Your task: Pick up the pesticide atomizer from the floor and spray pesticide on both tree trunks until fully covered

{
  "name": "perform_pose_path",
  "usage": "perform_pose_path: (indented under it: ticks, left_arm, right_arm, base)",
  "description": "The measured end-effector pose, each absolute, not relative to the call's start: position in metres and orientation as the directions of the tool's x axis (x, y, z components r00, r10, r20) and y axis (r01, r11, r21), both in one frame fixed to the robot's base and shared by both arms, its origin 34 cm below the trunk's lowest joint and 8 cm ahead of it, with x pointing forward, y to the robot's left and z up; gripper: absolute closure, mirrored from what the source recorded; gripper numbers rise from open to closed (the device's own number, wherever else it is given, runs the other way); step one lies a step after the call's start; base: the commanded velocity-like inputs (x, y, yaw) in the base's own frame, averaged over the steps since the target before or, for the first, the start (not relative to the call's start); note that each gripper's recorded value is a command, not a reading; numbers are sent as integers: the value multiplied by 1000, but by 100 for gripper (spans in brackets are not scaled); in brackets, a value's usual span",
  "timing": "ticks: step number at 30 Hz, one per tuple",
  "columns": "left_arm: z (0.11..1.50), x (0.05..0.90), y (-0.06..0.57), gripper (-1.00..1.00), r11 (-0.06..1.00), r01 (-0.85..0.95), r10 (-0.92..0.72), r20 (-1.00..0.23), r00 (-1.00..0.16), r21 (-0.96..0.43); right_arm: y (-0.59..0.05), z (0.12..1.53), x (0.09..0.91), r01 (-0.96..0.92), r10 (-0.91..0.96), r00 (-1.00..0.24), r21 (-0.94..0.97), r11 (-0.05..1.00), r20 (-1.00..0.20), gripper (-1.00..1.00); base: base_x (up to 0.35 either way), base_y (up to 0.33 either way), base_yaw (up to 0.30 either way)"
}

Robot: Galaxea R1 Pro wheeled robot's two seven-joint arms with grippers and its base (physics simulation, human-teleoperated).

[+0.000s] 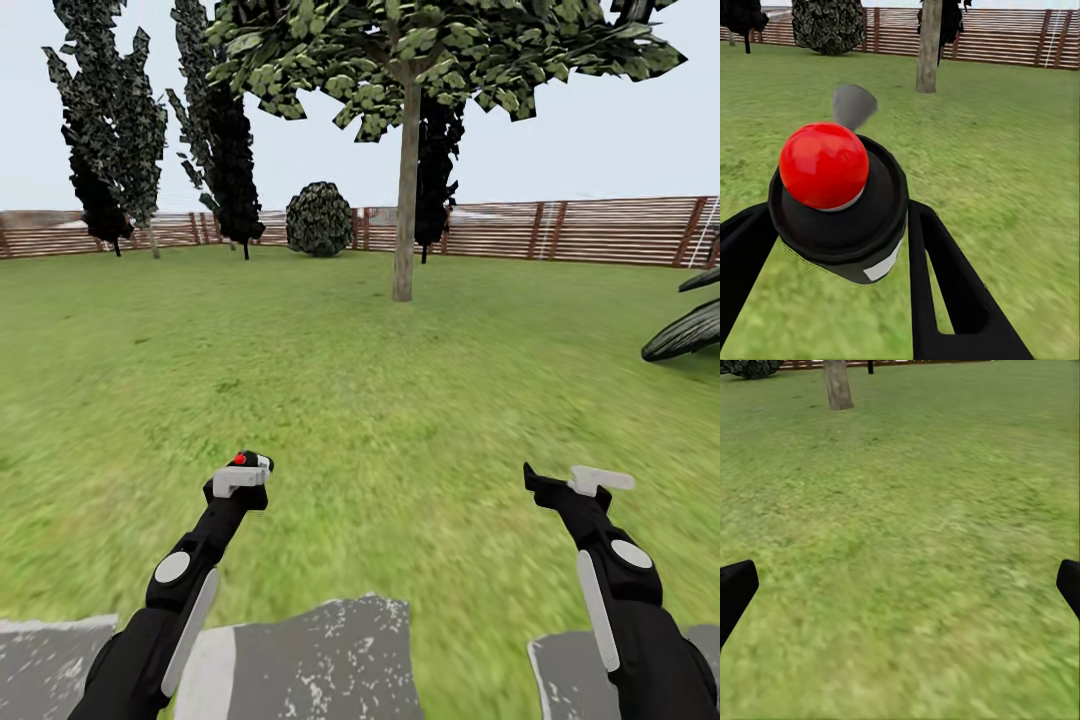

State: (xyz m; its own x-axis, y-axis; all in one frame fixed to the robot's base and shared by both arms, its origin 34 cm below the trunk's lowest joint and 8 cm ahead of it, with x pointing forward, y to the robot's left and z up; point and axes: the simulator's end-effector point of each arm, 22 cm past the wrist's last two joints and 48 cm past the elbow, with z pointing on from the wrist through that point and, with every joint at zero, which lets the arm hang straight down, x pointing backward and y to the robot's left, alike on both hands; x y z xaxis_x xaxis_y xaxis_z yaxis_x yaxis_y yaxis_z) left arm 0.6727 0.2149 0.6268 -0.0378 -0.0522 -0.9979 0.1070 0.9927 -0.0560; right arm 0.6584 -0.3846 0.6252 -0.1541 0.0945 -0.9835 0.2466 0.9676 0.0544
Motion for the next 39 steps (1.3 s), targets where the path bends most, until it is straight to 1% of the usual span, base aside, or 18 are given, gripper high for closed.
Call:
perform_pose_path:
  ticks: [39]
  left_arm:
    - [636, 671, 215, 100, 993, 108, -52, -998, -22, -54]
  right_arm:
    - [-383, 632, 657, 243, 94, -143, 57, 968, -985, -100]
  base:
    - [329, 0, 0]
